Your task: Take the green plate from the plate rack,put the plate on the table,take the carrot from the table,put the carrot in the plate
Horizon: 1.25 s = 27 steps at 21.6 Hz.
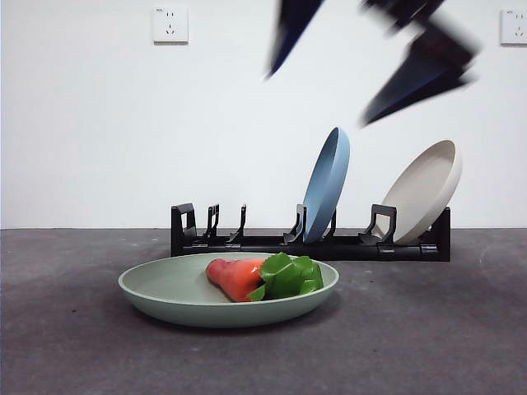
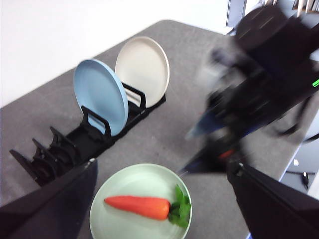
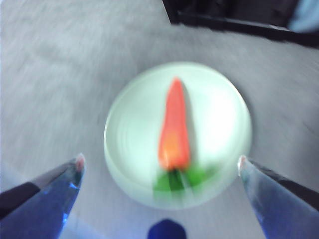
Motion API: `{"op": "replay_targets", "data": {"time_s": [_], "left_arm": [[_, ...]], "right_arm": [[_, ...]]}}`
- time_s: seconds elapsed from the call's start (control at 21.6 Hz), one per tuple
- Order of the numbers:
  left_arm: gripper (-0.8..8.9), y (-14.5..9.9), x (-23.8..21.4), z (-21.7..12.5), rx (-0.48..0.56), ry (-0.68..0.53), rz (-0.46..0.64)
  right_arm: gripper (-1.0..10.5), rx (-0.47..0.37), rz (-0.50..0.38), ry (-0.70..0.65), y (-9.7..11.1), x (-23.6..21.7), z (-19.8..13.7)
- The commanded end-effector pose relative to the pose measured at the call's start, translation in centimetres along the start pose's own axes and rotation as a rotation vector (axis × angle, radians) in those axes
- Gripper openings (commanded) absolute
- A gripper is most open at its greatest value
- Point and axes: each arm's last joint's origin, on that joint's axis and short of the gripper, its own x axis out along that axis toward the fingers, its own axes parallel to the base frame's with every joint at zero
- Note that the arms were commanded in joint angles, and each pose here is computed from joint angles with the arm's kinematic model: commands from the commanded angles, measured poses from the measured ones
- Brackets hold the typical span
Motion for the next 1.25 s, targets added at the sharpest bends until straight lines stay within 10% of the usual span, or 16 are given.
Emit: {"op": "replay_targets", "data": {"time_s": [0.05,0.32,0.56,1.25], "left_arm": [[4.39,0.0,0.0,-0.4,-0.003,0.031,-0.002],[4.30,-0.1,-0.1,-1.3,-0.044,0.131,-0.034],[-0.28,-0.3,-0.2,-2.0,-0.079,0.211,-0.101],[-0.04,-0.3,-0.2,-2.3,-0.070,0.244,-0.089]], "right_arm": [[5.4,-0.026,-0.012,0.048,-0.4,-4.5,-1.7],[4.8,0.005,0.087,0.133,-1.3,-11.7,-6.2],[0.0,0.013,0.066,0.222,-1.8,-12.6,-7.6],[0.0,0.008,0.061,0.213,-1.8,-12.6,-7.5]]}}
